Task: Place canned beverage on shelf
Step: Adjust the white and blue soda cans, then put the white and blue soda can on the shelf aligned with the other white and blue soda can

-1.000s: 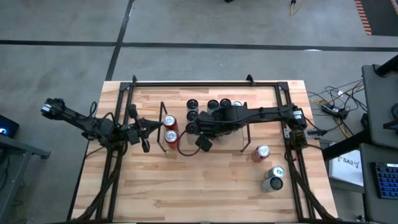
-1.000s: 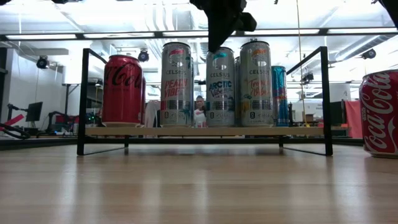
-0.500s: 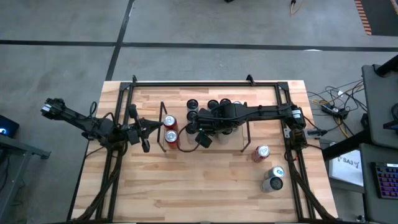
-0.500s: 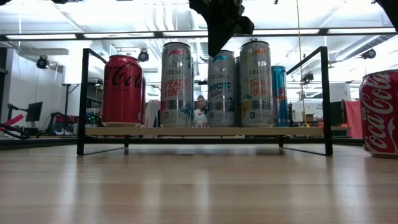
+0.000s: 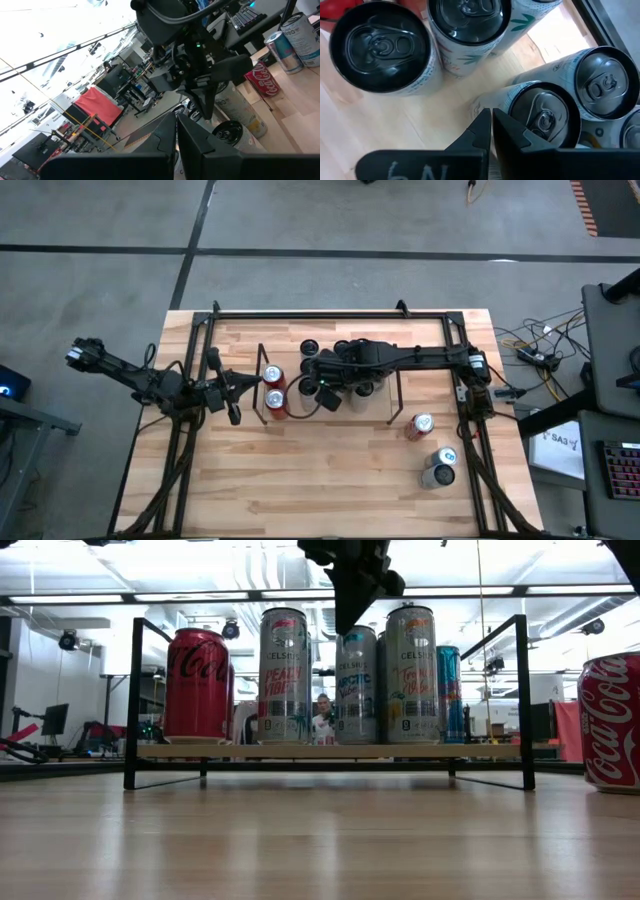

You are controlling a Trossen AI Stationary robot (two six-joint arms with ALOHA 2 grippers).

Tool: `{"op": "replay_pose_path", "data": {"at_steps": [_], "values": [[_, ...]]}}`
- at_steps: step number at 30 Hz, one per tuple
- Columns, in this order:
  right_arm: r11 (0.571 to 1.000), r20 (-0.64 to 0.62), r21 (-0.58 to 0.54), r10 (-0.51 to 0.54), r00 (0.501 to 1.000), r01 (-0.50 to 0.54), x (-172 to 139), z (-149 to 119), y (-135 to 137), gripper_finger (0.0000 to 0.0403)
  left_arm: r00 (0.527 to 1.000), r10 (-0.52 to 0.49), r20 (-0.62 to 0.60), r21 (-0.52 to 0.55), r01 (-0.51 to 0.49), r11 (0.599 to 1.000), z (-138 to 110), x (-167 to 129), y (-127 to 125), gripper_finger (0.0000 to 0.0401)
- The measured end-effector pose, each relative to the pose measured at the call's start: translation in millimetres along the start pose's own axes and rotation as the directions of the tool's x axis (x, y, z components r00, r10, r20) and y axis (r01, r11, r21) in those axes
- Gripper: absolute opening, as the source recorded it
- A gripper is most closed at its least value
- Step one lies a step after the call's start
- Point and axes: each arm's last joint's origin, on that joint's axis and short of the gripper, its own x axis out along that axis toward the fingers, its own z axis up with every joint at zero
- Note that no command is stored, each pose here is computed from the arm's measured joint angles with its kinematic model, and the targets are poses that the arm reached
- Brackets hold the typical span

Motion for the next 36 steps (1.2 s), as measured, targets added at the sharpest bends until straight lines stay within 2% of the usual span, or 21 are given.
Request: {"op": "replay_pose_path", "data": {"at_steps": [7, 14, 18, 21, 25, 28, 31, 36], "values": [[1.000, 0.002, -0.008, 0.004, 1.000, -0.004, -2, -1, 0, 0.0009, 1.000, 0.000, 0.000, 0.000, 0.000, 1.000, 0, 0, 0, 0.0000], [0.997, 0.052, -0.064, 0.050, 0.997, -0.047, -24, -4, 11, 0.0009, 1.000, 0.012, 0.013, -0.019, -0.012, 1.000, 2, 0, 1, 0.0000], [0.989, 0.081, -0.127, 0.086, 0.993, -0.076, -41, -9, 21, 0.0009, 0.999, 0.032, 0.032, -0.076, -0.029, 0.997, 4, 0, 3, 0.0000], [0.980, 0.093, -0.176, 0.114, 0.989, -0.096, -58, -17, 27, 0.0009, 0.998, 0.046, 0.045, -0.171, -0.038, 0.985, 6, 2, 4, 0.0000], [0.968, 0.115, -0.216, 0.157, 0.981, -0.129, -82, -29, 32, 0.0009, 0.999, 0.023, 0.043, -0.353, -0.007, 0.936, 6, 6, -2, 0.0000], [0.963, 0.143, -0.206, 0.202, 0.969, -0.171, -102, -39, 35, 0.0009, 0.992, -0.072, 0.099, -0.472, 0.111, 0.875, 7, 10, -11, 0.0000], [0.955, 0.156, -0.201, 0.250, 0.956, -0.217, -121, -53, 41, 0.0009, 0.970, -0.170, 0.172, -0.546, 0.237, 0.804, 11, 16, -24, 0.0000], [0.941, 0.131, -0.157, 0.319, 0.939, -0.298, -146, -83, 56, 0.0009, 0.952, -0.187, 0.243, -0.614, 0.301, 0.730, 23, 25, -47, 0.0000]]}}
